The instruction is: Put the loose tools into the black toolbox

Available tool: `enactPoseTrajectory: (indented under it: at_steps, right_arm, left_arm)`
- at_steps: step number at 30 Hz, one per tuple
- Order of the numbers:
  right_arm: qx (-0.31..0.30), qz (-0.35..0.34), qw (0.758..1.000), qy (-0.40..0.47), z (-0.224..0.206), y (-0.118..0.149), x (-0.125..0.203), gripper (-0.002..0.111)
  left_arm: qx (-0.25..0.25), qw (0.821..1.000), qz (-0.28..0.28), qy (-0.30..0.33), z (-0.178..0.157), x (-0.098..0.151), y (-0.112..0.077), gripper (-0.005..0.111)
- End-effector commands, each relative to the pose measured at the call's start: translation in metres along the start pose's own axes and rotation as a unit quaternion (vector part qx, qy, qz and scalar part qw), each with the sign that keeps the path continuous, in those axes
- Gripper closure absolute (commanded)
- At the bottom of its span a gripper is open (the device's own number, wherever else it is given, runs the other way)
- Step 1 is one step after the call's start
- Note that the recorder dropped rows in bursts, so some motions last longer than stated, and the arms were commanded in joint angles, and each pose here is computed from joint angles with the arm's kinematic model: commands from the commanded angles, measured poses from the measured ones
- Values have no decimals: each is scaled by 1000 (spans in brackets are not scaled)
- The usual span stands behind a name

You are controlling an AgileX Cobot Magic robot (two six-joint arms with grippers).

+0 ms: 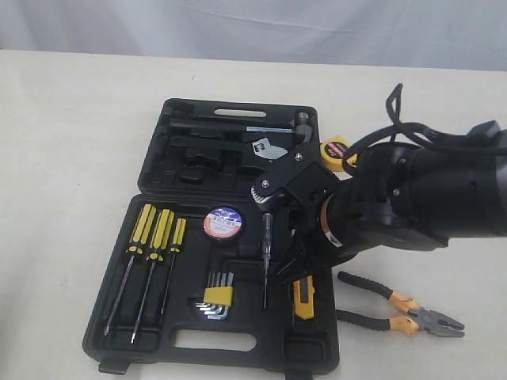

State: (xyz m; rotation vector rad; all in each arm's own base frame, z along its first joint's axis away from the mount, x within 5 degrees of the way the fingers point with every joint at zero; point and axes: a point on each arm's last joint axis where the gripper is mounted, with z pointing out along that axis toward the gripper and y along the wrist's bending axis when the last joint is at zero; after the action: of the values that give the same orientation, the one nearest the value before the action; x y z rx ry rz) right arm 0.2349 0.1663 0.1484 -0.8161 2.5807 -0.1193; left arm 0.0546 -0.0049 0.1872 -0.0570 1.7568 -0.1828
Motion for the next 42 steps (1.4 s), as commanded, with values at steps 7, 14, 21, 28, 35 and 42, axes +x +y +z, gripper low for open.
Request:
enactPoseTrajectory:
  at_steps: [7,14,21,28,35,42]
  right_arm:
    - [-23,0,1000,-21,1,4,2,109]
    - [-26,3,1000,-10,6,6,5,109]
    - [-38,-16,999,-1,26,13,9,109]
    - [19,12,1000,1,-13,-6,-6,109]
    - [32,62,994,-89,-73,-25,-34,109]
    - [11,125,990,-65,-103,-88,-63,109]
  left_arm:
    - [2,1000,3,0,0,-2,0,107]
    - [2,1000,3,0,0,-2,0,107]
    - [2,1000,3,0,0,-2,0,107]
    - [2,1000,3,0,0,-2,0,107]
    - [2,1000,3,0,0,-2,0,107]
    - [3,1000,-1,0,0,-1,-1,107]
